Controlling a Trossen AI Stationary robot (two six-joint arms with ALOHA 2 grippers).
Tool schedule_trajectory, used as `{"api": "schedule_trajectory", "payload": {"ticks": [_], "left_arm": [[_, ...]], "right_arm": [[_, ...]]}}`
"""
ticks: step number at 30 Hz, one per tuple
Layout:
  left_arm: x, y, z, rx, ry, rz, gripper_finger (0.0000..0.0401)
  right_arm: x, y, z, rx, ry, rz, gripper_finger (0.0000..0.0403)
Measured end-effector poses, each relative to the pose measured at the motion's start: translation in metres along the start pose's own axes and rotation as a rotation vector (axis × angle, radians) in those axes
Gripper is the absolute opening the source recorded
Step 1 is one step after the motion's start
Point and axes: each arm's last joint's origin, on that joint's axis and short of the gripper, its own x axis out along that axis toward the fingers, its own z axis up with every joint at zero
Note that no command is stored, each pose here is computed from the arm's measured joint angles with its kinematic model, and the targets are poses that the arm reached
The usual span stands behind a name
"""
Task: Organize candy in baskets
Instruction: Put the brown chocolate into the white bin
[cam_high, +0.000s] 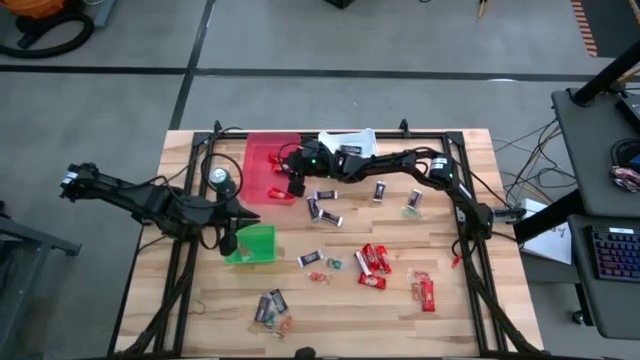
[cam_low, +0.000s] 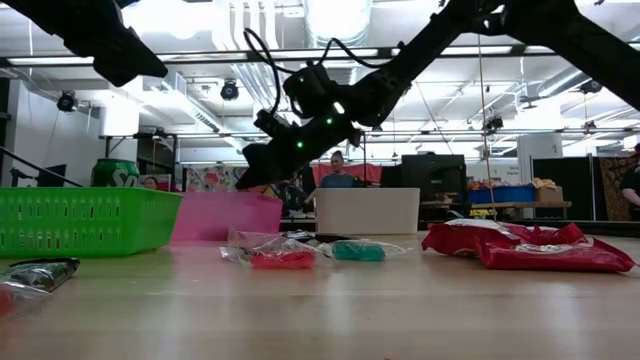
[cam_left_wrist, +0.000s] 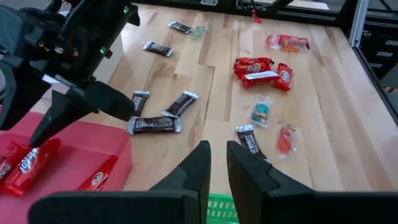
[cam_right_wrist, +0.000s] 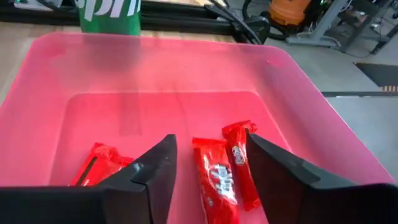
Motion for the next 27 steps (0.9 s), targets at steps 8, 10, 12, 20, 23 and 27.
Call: {"api": "schedule_trajectory", "payload": {"ticks": [8,10,12,20,23,27], "left_arm": [[0.007,-0.003,-0.001,0.003,0.027,0.008,0.0037],[0.01,-0.004,0.0,0.001,0.022,0.007,0.0037],[0.013,-0.006,0.001,-0.005,0.014,0.004,0.0037],[0.03,-0.013,0.003,-0.008,0.012,0.003,0.0037],[0.038,-0.016,0.004,-0.009,0.011,0.003,0.0037],[0.049,-0.02,0.004,-0.004,0.016,0.004,0.0037]], "right_arm": [[-0.026,0.005,0.024,0.013,0.068,0.096,0.0205],[-0.04,0.006,0.034,0.019,0.103,0.153,0.0205],[-0.057,0.008,0.045,0.02,0.14,0.2,0.0205],[-0.126,0.02,0.068,0.0,0.276,0.284,0.019],[-0.15,0.028,0.066,0.018,0.266,0.299,0.0185],[-0.178,0.038,0.057,0.066,0.253,0.311,0.018]]}}
